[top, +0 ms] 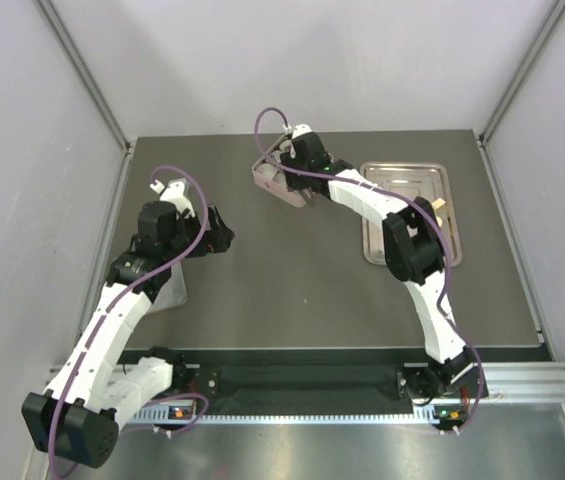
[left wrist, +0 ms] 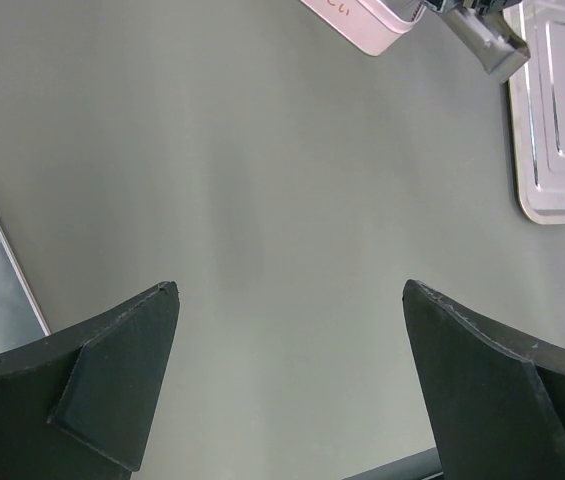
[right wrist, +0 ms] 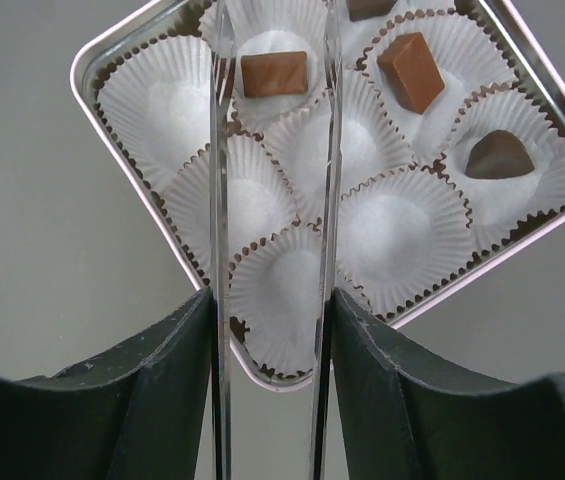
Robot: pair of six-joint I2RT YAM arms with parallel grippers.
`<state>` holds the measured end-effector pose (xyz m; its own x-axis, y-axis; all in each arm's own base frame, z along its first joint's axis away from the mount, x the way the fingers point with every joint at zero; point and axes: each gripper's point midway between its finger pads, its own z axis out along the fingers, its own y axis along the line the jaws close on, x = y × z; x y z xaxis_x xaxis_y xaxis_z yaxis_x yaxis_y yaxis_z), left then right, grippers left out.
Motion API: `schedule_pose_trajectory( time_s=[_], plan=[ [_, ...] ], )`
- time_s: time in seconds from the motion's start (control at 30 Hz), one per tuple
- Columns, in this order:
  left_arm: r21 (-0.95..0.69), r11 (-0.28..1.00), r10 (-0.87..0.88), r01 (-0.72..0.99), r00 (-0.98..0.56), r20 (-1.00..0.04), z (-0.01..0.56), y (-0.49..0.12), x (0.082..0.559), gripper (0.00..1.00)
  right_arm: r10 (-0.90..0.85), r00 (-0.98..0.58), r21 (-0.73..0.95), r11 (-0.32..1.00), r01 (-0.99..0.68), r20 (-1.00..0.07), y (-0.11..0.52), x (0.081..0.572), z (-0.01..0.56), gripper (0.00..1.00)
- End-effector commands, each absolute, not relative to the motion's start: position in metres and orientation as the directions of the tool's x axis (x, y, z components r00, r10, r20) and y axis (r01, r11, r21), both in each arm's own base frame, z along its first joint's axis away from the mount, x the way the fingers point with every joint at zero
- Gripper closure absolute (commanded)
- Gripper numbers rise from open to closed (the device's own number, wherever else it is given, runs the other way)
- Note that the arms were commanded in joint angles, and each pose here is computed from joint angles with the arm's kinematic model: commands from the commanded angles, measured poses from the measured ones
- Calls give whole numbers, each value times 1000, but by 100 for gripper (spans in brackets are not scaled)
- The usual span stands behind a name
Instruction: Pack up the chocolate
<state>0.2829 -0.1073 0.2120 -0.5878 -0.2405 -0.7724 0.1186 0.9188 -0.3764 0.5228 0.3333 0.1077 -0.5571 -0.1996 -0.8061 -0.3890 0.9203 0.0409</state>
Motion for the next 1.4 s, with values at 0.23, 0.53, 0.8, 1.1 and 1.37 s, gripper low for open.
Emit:
schedule_pose_trajectory(
  time_s=[0.23,0.53,0.8,1.1,1.37],
  plan=[
    [-363,922,-237,137,-542,-806,224,-106,290,1,-160,-370,-3,921,-390,-915,335,532,210,54],
    [-364,921,-239,139,-536,-810,226,-106,289,1,-137,-384,-22,957,-288,-913,263,468,252,55],
    [-371,917,-240,149,-537,-809,227,-108,288,1,-57,-491,9,991,-130,-869,165,402,251,55],
    [-370,917,-239,148,-538,-808,226,-108,289,1,49,-608,17,998,59,-792,76,351,217,53],
    [-372,916,-240,148,-540,-807,226,-109,289,1,206,-696,13,962,272,-687,17,312,167,54]
  ],
)
